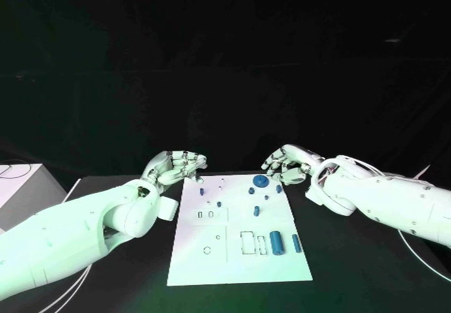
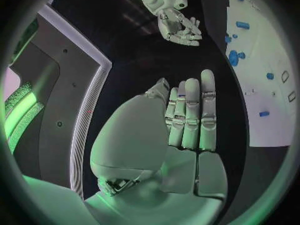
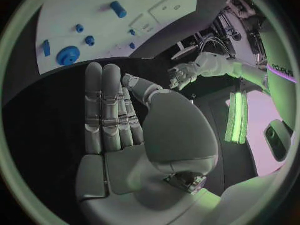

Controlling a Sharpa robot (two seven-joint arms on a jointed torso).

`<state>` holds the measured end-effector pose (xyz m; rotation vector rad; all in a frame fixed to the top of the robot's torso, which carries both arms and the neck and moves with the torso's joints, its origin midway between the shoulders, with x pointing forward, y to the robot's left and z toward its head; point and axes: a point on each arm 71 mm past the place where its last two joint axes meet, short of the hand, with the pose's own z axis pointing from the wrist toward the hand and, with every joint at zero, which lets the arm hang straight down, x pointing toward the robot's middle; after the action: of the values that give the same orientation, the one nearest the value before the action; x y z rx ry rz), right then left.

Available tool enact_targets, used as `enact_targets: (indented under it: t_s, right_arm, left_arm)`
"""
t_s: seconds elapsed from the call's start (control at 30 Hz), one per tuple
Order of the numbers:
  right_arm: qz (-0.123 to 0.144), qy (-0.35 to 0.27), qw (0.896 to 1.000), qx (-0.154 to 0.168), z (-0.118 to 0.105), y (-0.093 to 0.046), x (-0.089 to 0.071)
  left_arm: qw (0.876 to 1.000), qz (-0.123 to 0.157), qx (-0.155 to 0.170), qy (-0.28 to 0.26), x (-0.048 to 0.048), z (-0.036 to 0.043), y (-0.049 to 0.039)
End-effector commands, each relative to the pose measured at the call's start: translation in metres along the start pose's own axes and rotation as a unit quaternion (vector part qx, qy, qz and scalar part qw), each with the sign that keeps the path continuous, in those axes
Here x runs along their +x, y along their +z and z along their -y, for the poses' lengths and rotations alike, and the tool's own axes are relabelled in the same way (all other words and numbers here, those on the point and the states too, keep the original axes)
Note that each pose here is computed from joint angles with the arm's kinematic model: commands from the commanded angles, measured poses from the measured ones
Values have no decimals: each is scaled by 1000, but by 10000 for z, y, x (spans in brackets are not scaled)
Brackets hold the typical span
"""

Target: Assemble the parts on the task board

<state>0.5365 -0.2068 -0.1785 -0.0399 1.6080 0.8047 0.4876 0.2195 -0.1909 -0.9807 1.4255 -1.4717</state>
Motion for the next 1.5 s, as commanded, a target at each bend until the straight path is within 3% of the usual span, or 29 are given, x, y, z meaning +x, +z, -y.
enact_targets:
  t_s: [0.03, 0.4, 0.73, 1.5]
  right_arm:
    - [-30, -79, 996, 23, 7, 37, 3]
    - [-36, -161, 986, 35, -120, 163, -36]
    - [-47, -191, 980, 40, -175, 255, 7]
    - [-70, -215, 973, 51, -174, 345, 89]
  left_arm:
    - [999, -36, 7, 6, 84, 71, -30]
    - [999, -47, 25, 2, 121, 298, -126]
    - [998, -57, 36, 3, 164, 410, -168]
    - [997, -55, 45, 4, 165, 456, -165]
